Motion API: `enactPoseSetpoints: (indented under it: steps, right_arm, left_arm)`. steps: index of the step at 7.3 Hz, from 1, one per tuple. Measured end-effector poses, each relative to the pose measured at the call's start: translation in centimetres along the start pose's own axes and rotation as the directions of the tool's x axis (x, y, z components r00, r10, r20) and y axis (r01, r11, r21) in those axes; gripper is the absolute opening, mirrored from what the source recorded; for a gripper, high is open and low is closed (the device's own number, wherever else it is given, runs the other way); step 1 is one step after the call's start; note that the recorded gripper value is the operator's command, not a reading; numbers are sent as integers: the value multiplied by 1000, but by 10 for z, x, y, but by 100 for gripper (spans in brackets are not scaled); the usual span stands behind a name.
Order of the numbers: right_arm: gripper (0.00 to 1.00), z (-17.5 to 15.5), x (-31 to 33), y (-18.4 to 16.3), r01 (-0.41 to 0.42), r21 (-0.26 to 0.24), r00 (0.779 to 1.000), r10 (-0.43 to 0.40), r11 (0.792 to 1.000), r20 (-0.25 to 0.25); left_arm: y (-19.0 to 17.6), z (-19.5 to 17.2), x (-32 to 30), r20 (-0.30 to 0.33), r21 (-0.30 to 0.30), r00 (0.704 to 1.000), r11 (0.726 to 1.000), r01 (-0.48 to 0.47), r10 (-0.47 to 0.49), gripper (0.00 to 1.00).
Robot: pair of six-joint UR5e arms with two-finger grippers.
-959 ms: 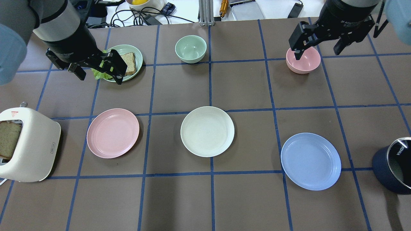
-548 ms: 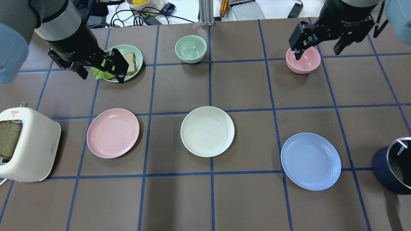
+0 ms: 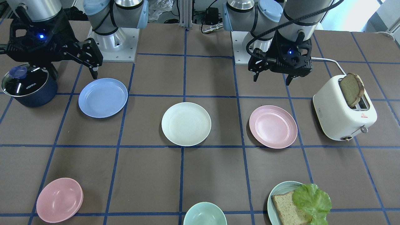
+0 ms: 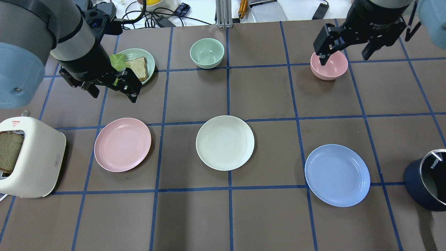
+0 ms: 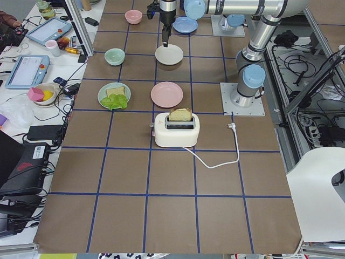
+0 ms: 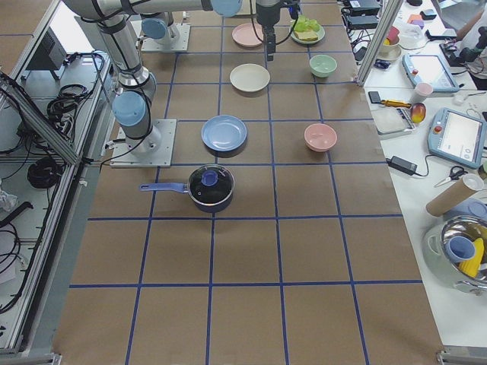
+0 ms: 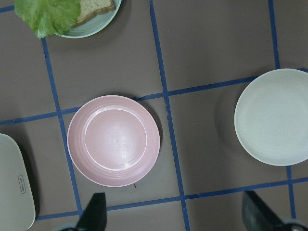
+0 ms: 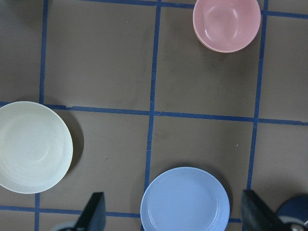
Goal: Stack three plates with pink and blue
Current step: 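Move the left gripper from the bread plate toward the pink plate, then lower the left gripper and grasp the pink plate's rim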
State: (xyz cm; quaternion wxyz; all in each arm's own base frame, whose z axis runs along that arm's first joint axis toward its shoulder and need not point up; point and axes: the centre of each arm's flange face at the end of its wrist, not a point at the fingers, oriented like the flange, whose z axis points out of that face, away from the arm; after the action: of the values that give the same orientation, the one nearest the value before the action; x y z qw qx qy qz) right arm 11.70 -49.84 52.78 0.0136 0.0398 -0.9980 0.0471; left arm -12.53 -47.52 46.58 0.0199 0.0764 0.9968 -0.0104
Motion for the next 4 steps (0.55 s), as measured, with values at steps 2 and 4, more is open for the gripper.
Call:
enactPoseSetpoints:
  steps: [2, 4]
  right_arm:
    - [100, 0, 0, 0, 0, 0, 1000, 0, 1000, 0]
    - [100, 0, 0, 0, 1, 0, 1000, -1, 1000, 0]
  left_arm:
    - [-5, 48, -25, -9, 33, 999, 998, 50, -50, 100]
    - [5, 106, -49, -17, 64, 997, 995, 81, -80, 100]
